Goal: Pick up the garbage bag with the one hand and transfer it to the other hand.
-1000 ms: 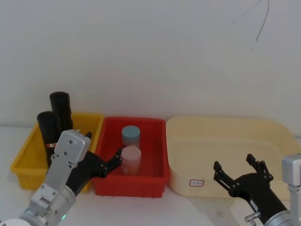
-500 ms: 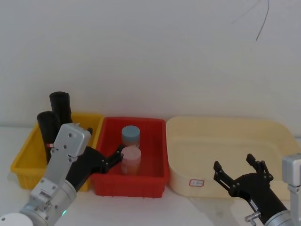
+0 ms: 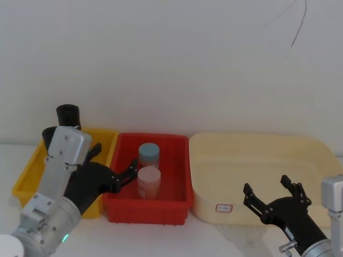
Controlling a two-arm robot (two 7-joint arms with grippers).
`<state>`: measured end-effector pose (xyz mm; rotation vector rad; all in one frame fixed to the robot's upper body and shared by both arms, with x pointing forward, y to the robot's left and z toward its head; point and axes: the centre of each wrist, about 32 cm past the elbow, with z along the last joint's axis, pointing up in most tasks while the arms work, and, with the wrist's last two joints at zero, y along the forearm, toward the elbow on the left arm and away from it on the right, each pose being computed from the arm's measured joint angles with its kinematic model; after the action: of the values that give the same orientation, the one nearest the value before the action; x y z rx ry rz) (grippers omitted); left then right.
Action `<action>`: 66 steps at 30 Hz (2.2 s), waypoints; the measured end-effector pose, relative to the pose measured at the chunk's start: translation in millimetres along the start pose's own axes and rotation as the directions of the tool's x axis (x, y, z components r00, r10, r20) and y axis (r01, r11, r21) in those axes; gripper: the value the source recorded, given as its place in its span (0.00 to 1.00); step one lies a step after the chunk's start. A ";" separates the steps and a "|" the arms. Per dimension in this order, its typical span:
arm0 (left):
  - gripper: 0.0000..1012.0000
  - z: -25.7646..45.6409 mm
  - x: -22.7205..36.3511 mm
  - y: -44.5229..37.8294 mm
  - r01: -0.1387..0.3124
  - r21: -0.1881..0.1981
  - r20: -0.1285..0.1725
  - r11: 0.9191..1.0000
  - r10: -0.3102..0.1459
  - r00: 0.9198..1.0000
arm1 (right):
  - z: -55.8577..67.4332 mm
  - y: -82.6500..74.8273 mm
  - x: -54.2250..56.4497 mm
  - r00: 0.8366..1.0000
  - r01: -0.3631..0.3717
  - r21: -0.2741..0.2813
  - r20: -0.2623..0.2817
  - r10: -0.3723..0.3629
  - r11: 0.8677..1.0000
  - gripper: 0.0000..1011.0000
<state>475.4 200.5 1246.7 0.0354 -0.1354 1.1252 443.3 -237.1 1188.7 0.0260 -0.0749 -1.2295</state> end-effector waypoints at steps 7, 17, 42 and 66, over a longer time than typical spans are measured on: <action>0.99 9.2 9.2 19.7 -0.036 0.030 -0.038 0.999 0.037 0.999 | 0.0 0.0 0.0 1.000 0.000 0.000 0.000 0.000 1.000 0.99; 0.99 10.7 25.2 45.8 -0.116 0.092 -0.071 0.989 0.123 0.990 | 0.0 0.0 0.0 1.000 0.000 0.000 0.000 0.000 1.000 0.99; 0.99 -3.2 56.5 60.3 -0.186 0.196 -0.075 0.963 0.204 0.976 | 0.0 0.0 0.0 1.000 0.000 0.000 0.000 0.000 1.000 0.99; 0.99 -18.2 99.9 41.2 -0.120 0.223 -0.050 0.968 0.134 0.990 | 0.0 0.0 0.0 1.000 0.000 0.000 0.000 0.000 1.000 0.99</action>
<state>482.3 309.7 1239.6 0.1895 0.0454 1.2640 443.3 -237.1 1188.7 0.0260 -0.0749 -1.2295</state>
